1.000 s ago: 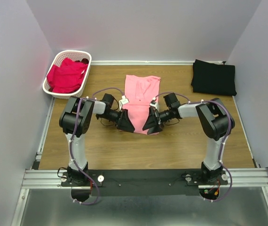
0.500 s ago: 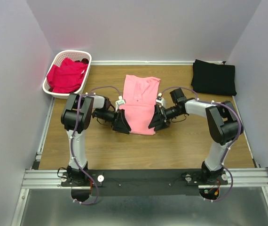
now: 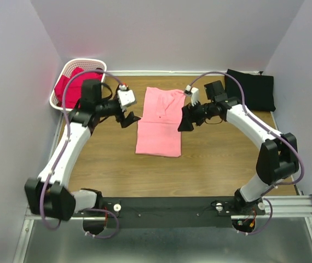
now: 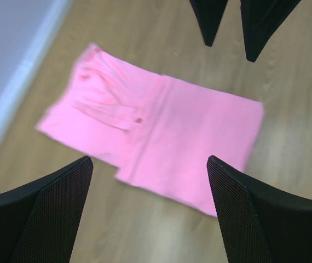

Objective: Fold and stack the t-shirts
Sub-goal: Fold the tshirt

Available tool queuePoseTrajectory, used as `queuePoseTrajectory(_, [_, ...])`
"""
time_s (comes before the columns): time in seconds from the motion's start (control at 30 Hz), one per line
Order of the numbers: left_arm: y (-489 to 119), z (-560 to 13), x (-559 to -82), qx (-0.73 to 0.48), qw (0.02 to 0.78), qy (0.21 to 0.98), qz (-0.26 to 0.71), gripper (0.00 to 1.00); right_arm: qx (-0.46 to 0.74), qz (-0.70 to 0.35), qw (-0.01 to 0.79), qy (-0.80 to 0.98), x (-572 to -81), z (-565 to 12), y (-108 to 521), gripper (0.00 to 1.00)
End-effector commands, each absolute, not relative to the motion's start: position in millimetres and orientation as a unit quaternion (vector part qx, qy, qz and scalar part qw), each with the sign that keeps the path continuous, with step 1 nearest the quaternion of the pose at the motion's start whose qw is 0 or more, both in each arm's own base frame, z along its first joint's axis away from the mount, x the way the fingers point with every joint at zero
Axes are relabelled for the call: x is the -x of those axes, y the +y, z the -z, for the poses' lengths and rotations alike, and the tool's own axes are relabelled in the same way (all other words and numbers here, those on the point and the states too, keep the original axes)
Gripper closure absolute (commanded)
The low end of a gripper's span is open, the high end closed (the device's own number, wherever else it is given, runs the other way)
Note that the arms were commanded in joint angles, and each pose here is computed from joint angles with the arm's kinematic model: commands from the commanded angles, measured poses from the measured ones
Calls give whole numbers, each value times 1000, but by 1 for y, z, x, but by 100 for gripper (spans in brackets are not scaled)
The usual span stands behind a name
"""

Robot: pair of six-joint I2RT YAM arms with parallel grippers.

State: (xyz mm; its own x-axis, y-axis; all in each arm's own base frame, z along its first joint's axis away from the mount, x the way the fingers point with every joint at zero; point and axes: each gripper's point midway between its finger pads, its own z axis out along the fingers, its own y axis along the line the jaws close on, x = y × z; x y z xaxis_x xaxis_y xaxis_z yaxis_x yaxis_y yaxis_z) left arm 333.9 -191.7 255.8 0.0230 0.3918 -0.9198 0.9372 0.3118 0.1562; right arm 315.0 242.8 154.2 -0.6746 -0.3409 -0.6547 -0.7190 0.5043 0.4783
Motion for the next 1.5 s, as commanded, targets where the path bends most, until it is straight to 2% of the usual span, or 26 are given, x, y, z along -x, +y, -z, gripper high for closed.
queuePoseTrajectory(0.0, [-169,-236,-326,-571,528,606,167,16,407,-253,294,827,-322,-151,221,16])
queuePoseTrajectory(0.03, [-167,-231,-320,-598,526,586,150,22,446,-235,304,808,-315,-152,230,27])
queuePoseTrajectory(0.07, [-164,-207,-308,-607,500,597,159,32,459,-202,298,812,-310,-138,226,31])
queuePoseTrajectory(0.17, [-160,-159,-287,-655,453,583,160,43,507,-158,308,789,-294,-117,243,41])
queuePoseTrajectory(0.33, [-166,-108,-266,-720,411,545,122,44,541,-134,308,771,-276,-87,269,48])
queuePoseTrajectory(0.47, [-174,-86,-260,-751,401,517,93,44,559,-123,292,766,-258,-62,272,49])
queuePoseTrajectory(0.7, [-192,-68,-252,-767,387,502,104,43,569,-108,269,769,-243,-27,263,49])
queuePoseTrajectory(1.03, [-200,-39,-246,-779,343,512,120,43,573,-90,257,773,-242,-5,256,48])
queuePoseTrajectory(1.2, [-198,-32,-254,-769,334,534,111,44,575,-83,252,774,-240,-1,251,51])
queuePoseTrajectory(1.27, [-193,-22,-256,-767,316,549,104,48,576,-80,249,774,-239,1,248,60])
queuePoseTrajectory(1.3, [-189,-18,-257,-769,305,554,96,56,576,-79,246,775,-237,3,246,62])
queuePoseTrajectory(1.37, [-184,-11,-255,-775,292,553,92,63,579,-75,246,774,-236,3,243,75])
queuePoseTrajectory(1.4, [-183,-9,-253,-776,291,553,92,74,577,-72,246,776,-236,4,241,81])
queuePoseTrajectory(1.43, [-184,-11,-253,-776,294,550,93,80,576,-70,247,776,-237,3,241,88])
queuePoseTrajectory(1.47, [-186,-17,-254,-774,302,548,93,86,572,-69,252,778,-237,-1,240,100])
